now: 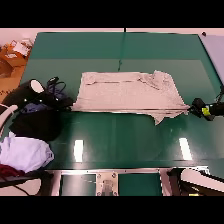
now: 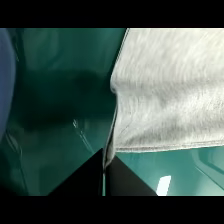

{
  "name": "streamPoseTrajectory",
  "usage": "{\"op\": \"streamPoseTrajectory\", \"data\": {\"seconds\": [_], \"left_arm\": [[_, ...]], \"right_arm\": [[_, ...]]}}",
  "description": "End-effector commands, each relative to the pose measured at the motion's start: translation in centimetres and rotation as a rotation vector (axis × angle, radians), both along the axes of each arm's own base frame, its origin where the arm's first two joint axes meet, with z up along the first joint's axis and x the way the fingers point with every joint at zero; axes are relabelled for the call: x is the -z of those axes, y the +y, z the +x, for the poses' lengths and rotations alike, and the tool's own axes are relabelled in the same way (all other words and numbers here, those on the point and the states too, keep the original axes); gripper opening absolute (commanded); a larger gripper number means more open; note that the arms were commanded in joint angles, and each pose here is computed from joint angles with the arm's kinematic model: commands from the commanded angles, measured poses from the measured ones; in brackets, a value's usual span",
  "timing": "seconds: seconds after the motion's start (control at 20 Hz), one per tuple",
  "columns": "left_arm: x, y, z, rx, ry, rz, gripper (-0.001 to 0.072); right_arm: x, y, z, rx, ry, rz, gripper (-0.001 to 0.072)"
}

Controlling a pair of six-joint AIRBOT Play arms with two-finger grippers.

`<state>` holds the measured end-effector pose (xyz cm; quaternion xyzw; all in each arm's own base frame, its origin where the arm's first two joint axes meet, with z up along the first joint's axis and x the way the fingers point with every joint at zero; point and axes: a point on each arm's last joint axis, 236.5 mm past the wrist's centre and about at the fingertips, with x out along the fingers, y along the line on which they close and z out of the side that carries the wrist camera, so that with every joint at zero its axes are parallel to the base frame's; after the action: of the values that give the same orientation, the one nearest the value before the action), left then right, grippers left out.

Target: Fold the shirts.

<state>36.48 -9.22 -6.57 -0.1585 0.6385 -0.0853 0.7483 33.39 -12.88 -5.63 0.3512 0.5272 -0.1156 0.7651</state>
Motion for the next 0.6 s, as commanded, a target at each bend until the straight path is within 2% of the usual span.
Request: {"op": "streamPoseTrajectory", "data": {"seconds": [0.0,0.1,0.2,0.3,0.4,0.55], "left_arm": [[-6.3,0.4,3.0,-0.002,-0.166,0.005,0.0018],[-13.2,-0.7,4.9,0.016,-0.325,-0.043,0.0018],[-21.9,-3.1,5.5,0.065,-0.515,-0.151,0.0018],[-31.2,-4.7,4.5,0.115,-0.719,-0.228,0.0019],[-40.4,-5.1,1.8,0.153,-0.934,-0.241,0.0019],[-53.2,-4.8,-5.4,0.196,-1.264,-0.224,0.0019]], "right_arm": [[-2.1,0.9,1.1,-0.022,-0.034,0.043,0.0011],[-7.2,4.1,3.7,-0.113,-0.169,0.105,0.0010],[-15.5,8.7,5.9,-0.254,-0.389,0.146,0.0010],[-25.6,12.0,6.2,-0.336,-0.630,0.120,0.0010],[-36.0,13.6,4.0,-0.378,-0.862,-0.006,0.0010],[-48.4,14.5,-1.7,-0.326,-1.135,-0.223,0.0011]]}}
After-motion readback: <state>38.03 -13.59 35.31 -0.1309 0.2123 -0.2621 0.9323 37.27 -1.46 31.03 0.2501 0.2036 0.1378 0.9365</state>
